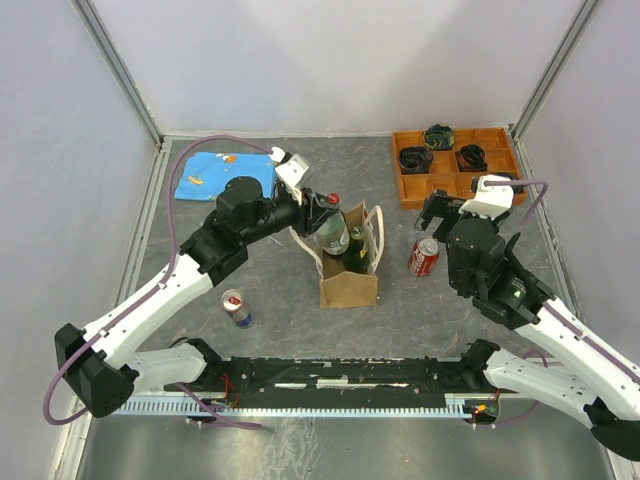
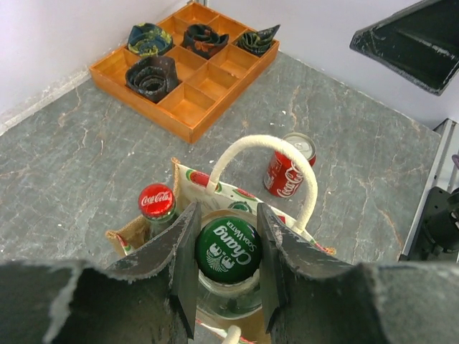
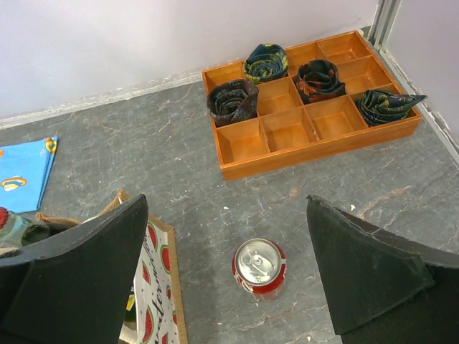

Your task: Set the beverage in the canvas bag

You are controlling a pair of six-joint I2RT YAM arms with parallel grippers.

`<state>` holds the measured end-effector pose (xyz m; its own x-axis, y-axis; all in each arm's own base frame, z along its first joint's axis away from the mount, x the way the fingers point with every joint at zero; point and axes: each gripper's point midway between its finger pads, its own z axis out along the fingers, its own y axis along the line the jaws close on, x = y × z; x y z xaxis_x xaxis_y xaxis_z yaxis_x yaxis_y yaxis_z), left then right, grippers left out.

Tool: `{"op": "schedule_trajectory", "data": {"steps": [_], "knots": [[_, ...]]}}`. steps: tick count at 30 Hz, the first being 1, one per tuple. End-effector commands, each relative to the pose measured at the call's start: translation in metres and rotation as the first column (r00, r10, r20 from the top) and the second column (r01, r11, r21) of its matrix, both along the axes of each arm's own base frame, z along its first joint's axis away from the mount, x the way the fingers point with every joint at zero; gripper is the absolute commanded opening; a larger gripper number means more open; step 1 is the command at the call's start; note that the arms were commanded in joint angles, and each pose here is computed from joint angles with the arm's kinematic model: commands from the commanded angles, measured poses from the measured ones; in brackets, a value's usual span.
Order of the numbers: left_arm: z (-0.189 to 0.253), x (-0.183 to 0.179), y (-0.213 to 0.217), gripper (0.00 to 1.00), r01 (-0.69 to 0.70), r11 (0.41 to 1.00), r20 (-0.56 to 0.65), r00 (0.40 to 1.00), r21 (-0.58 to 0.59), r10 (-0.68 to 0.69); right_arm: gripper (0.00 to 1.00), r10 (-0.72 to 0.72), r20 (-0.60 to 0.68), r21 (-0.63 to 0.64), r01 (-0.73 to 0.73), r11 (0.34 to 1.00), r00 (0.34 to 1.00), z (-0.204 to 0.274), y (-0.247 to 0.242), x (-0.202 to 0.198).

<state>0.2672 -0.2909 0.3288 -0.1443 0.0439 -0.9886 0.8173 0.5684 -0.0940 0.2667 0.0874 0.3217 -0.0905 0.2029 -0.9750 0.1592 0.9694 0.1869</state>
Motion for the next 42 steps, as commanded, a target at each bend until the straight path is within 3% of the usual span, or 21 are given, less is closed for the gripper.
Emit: {"op": "schedule_trajectory", "data": {"steps": [1, 11, 42], "knots": [[0.063, -0.001, 0.001, 0.03, 0.018, 0.989, 0.205, 0.979, -0.146, 0.012, 0.99, -0.023, 0.016, -0.003, 0.023, 1.0, 1.0, 0.005, -0.004, 0.002], [0.006, 0.008, -0.005, 0.03, 0.0, 0.996, 0.16, 0.987, -0.093, 0.015, 0.99, -0.03, 0.01, 0.003, 0.03, 1.0, 0.999, 0.003, -0.008, -0.001], [-0.089, 0.02, -0.028, 0.03, -0.03, 0.999, 0.167, 0.986, 0.025, 0.025, 0.99, -0.061, 0.014, 0.014, 0.061, 0.998, 0.998, 0.0, -0.023, -0.012]]}}
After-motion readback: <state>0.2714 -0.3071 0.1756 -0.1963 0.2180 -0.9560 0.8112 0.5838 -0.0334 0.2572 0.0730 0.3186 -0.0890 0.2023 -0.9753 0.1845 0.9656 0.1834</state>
